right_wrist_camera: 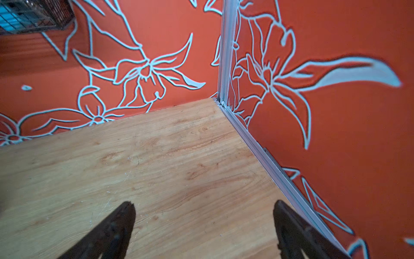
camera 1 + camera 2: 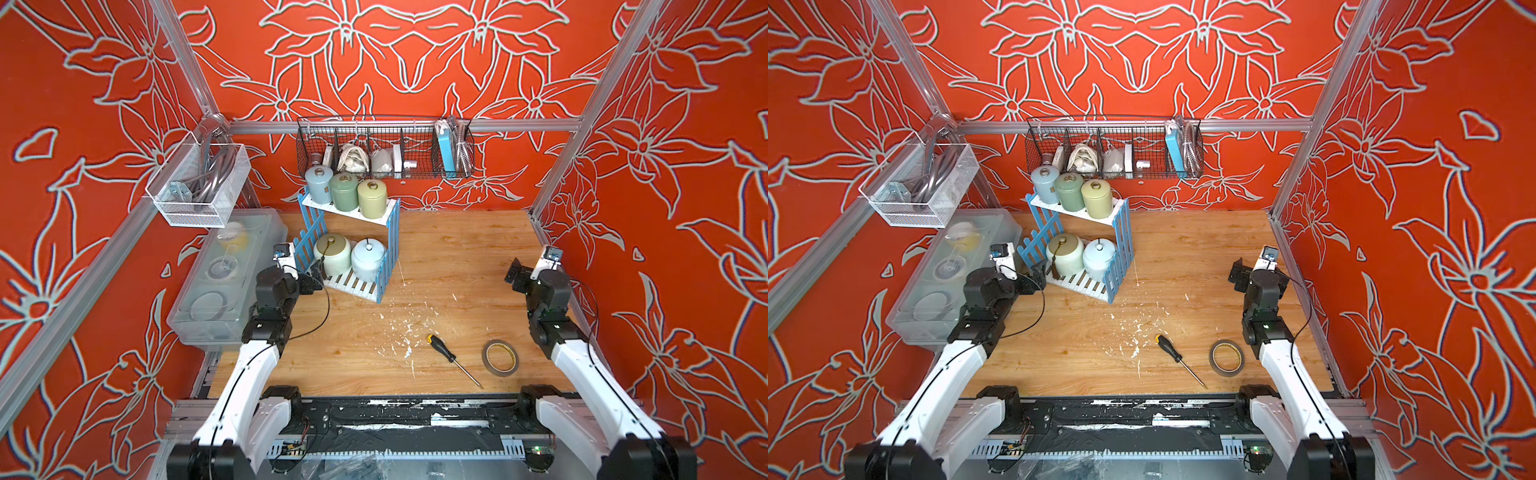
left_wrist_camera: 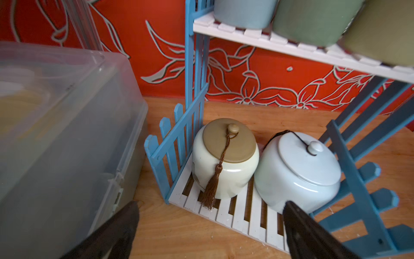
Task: Remove the tea canisters from the shelf
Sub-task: Move the shelf to the center of the board.
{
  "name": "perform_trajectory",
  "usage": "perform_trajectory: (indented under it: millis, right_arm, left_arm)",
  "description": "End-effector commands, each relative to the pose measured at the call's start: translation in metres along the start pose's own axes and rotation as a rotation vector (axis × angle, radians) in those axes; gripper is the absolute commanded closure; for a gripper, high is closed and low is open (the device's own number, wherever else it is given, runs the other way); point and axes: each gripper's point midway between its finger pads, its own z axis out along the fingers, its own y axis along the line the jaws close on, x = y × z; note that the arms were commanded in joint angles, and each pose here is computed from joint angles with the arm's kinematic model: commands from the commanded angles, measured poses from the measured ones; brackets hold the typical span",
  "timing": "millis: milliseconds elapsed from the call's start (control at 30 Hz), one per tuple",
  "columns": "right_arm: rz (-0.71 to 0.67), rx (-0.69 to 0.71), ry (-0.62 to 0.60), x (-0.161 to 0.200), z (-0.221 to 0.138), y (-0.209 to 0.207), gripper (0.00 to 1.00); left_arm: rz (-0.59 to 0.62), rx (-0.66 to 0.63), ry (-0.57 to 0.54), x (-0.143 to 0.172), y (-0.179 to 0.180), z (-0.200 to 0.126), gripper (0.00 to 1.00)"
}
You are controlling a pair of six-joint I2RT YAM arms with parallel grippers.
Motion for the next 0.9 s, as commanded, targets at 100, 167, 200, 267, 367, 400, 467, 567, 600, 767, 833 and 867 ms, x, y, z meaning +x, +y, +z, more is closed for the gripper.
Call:
perform_trajectory:
  millis: [100,167,200,267,367,400,467,567,600,767,833,867]
  right_arm:
    - [0.129,-0.185,0.090,0.006,-0.034,0.022,0.01]
    - [0.138,-0.246,0.106,0.004,-0.040,0.032,0.01]
    - [0.148,-0.272,0.120,0.004,-0.042,0.037,0.01]
    - [0.166,-0.312,0.159,0.007,-0.044,0.045,0.01]
    - [0.176,-0.356,0.225,0.015,-0.043,0.059,0.01]
    - [0.170,-0.365,0.239,0.017,-0.042,0.064,0.01]
    - [0.147,-0.386,0.244,0.018,-0.042,0.077,0.01]
    - [0.098,-0.417,0.243,0.021,-0.047,0.103,0.01]
    - [0.079,-0.437,0.238,0.022,-0.049,0.115,0.01]
    - [0.041,-0.524,0.255,0.030,-0.054,0.166,0.01]
    - [0.012,-0.570,0.263,0.028,-0.060,0.188,0.01]
    - [-0.012,-0.592,0.257,0.028,-0.063,0.198,0.01]
  left_arm:
    - [-0.037,-0.052,0.083,0.012,0.007,-0.027,0.01]
    - [-0.044,-0.057,0.091,0.005,0.008,-0.032,0.01]
    - [-0.066,-0.073,0.104,0.001,0.011,-0.036,0.01]
    - [-0.095,-0.090,0.134,0.000,0.014,-0.040,0.01]
    - [-0.114,-0.066,0.147,0.015,0.013,-0.037,0.01]
    - [-0.114,-0.042,0.143,0.020,0.011,-0.033,0.01]
    - [-0.107,-0.029,0.135,0.018,0.011,-0.031,0.01]
    - [-0.100,-0.064,0.135,0.018,0.018,-0.030,0.01]
    - [-0.090,-0.061,0.135,0.020,0.017,-0.029,0.01]
    - [-0.062,-0.091,0.131,0.020,0.024,-0.027,0.01]
    - [-0.046,-0.103,0.135,0.022,0.026,-0.028,0.01]
    - [-0.037,-0.102,0.129,0.022,0.025,-0.028,0.01]
